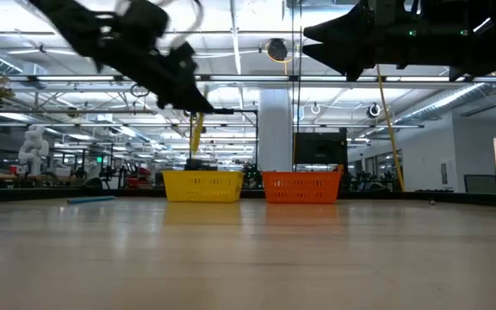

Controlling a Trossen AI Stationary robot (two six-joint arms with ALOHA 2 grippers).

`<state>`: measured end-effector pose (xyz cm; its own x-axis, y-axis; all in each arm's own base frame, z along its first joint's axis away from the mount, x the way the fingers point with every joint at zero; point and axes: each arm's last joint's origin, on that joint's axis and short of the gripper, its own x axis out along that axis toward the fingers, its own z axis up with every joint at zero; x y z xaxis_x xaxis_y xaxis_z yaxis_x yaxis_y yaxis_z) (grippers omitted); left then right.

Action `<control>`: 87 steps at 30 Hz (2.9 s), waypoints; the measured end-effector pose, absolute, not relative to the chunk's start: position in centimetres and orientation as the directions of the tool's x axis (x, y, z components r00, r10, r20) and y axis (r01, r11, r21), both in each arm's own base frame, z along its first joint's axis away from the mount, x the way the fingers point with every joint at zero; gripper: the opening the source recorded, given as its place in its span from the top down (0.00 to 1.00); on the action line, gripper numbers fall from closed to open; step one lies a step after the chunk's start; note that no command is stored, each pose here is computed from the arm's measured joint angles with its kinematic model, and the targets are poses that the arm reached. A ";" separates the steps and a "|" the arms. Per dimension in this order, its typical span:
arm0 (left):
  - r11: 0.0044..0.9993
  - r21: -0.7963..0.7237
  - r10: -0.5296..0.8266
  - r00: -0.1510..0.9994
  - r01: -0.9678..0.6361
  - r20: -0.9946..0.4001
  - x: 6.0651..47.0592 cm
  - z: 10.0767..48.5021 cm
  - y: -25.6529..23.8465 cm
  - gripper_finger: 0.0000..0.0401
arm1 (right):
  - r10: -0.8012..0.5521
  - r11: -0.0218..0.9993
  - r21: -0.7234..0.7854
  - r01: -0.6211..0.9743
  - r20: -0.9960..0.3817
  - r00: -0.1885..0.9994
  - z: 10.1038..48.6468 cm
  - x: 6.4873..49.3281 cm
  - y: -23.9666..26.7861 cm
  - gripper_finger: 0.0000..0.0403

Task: Sort pens & pencils
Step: Put the right yellow pen into the yellow bin, then put the yellow pen into the yellow bin

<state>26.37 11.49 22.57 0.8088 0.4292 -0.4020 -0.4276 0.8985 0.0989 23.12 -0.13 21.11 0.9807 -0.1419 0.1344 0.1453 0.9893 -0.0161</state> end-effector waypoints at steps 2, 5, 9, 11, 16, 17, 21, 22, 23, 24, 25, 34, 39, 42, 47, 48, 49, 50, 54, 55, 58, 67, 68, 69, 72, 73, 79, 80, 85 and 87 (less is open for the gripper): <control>0.888 0.169 0.449 0.730 -0.427 -0.516 27.6 22.1 12.9 0.92 | -0.142 0.989 -0.016 0.145 0.134 0.981 21.1 23.1 -0.1 0.38; 0.887 0.229 0.448 0.625 -0.402 -0.639 29.2 21.5 14.3 0.92 | -0.142 0.989 -0.016 0.145 0.134 0.981 21.1 23.1 -0.1 0.38; 0.909 0.277 0.411 0.553 -0.313 -0.724 30.9 20.6 14.7 0.92 | -0.142 0.989 -0.016 0.145 0.134 0.981 21.1 23.1 -0.1 0.38; 0.905 0.321 0.425 0.532 -0.281 -0.733 31.5 20.3 14.6 0.92 | -0.142 0.989 -0.016 0.145 0.134 0.981 21.1 23.1 -0.1 0.38; 0.894 0.356 0.448 0.514 -0.272 -0.731 32.0 20.1 14.3 0.82 | -0.142 0.989 -0.016 0.145 0.134 0.981 21.1 23.1 -0.1 0.38; 0.895 0.354 0.447 0.516 -0.273 -0.731 32.1 20.1 14.3 0.80 | -0.142 0.989 -0.016 0.145 0.134 0.981 21.1 23.1 -0.1 0.38; 0.895 0.349 0.445 0.517 -0.278 -0.731 32.0 20.3 14.1 0.72 | -0.142 0.989 -0.016 0.145 0.134 0.981 21.1 23.1 -0.1 0.38; 0.892 0.352 0.452 0.516 -0.284 -0.727 32.0 20.4 14.1 0.70 | -0.142 0.989 -0.016 0.145 0.134 0.981 21.1 23.1 -0.1 0.38; 0.887 0.360 0.461 0.508 -0.290 -0.727 32.0 20.4 14.1 0.68 | -0.142 0.989 -0.016 0.145 0.134 0.981 21.1 23.1 -0.1 0.38; 0.882 0.369 0.471 0.495 -0.294 -0.730 31.8 20.5 14.1 0.66 | -0.142 0.989 -0.016 0.145 0.134 0.981 21.1 23.1 -0.1 0.38; 0.874 0.383 0.485 0.478 -0.299 -0.732 31.5 20.7 14.1 0.64 | -0.142 0.989 -0.016 0.145 0.134 0.981 21.1 23.1 -0.1 0.38; 0.856 0.283 0.500 0.555 -0.432 -0.665 27.3 28.9 11.7 0.57 | -0.142 0.989 -0.019 0.145 0.129 0.982 21.1 23.1 -0.1 0.38; 0.928 0.132 0.366 0.781 -0.349 -0.505 23.5 31.7 7.8 0.62 | -0.142 0.989 -0.019 0.145 0.127 0.982 21.0 23.1 -0.1 0.38; 0.958 0.095 0.286 0.887 -0.270 -0.362 21.3 31.1 5.2 0.65 | -0.142 0.989 -0.020 0.145 0.127 0.982 21.0 23.1 -0.1 0.38; 0.983 0.052 0.179 0.978 -0.174 -0.108 18.0 27.6 2.1 0.70 | -0.142 0.989 -0.021 0.145 0.127 0.982 21.0 23.1 -0.1 0.38; 0.986 0.048 0.161 0.985 -0.158 -0.059 17.5 26.8 1.7 0.70 | -0.142 0.989 -0.021 0.145 0.127 0.982 21.0 23.1 -0.1 0.38; 0.987 0.045 0.153 0.988 -0.152 -0.016 17.0 26.0 1.4 0.71 | -0.142 0.989 -0.021 0.145 0.127 0.982 21.0 23.1 -0.1 0.38; 0.987 0.041 0.157 0.987 -0.158 0.018 16.6 25.2 1.2 0.71 | -0.142 0.989 -0.021 0.145 0.127 0.982 21.0 23.1 -0.1 0.38; 0.983 0.038 0.172 0.979 -0.177 0.104 15.5 23.2 0.9 0.71 | -0.142 0.989 -0.026 0.146 0.127 0.982 21.0 23.1 -0.1 0.38; 0.982 0.034 0.183 0.976 -0.188 0.114 15.4 23.0 1.0 0.71 | -0.142 0.989 -0.029 0.146 0.127 0.982 21.0 23.1 -0.1 0.38; 0.980 0.028 0.193 0.974 -0.197 0.115 15.2 23.1 1.0 0.71 | -0.142 0.988 -0.045 0.148 0.127 0.982 21.0 23.1 -0.1 0.38; 0.980 0.033 0.193 0.977 -0.196 0.090 15.3 22.9 1.0 0.71 | -0.141 0.988 -0.045 0.146 0.106 0.984 20.8 23.2 -0.1 0.38; 0.980 0.037 0.193 0.977 -0.197 0.088 15.3 22.9 1.0 0.71 | -0.141 0.988 -0.045 0.146 0.104 0.984 20.8 23.2 -0.1 0.38; 0.979 0.042 0.193 0.977 -0.197 0.088 15.3 22.9 1.0 0.71 | -0.141 0.988 -0.045 0.146 0.104 0.985 20.8 23.2 -0.1 0.38; 0.979 0.044 0.193 0.977 -0.197 0.089 15.3 22.9 1.0 0.71 | -0.141 0.988 -0.045 0.147 0.104 0.984 20.8 23.2 -0.1 0.38; 0.980 0.031 0.193 0.977 -0.196 0.090 15.3 22.9 1.0 0.71 | -0.141 0.988 -0.045 0.147 0.104 0.984 20.8 23.2 -0.1 0.38; 0.989 -0.028 0.147 0.988 -0.146 0.038 16.4 23.2 0.4 0.71 | -0.142 0.989 -0.019 0.144 0.104 0.984 20.8 23.2 -0.1 0.38; 0.992 -0.025 0.128 0.991 -0.128 0.024 16.8 23.5 0.1 0.71 | -0.142 0.989 -0.019 0.144 0.104 0.984 20.8 23.2 -0.1 0.38; 0.999 0.032 0.019 0.994 -0.015 -0.111 20.1 26.0 -2.3 0.71 | -0.142 0.989 -0.020 0.144 0.103 0.985 20.8 23.2 -0.1 0.38; 0.997 0.078 -0.010 0.988 0.022 -0.156 21.6 27.4 -3.6 0.71 | -0.142 0.989 -0.021 0.144 0.098 0.985 20.8 23.2 -0.1 0.38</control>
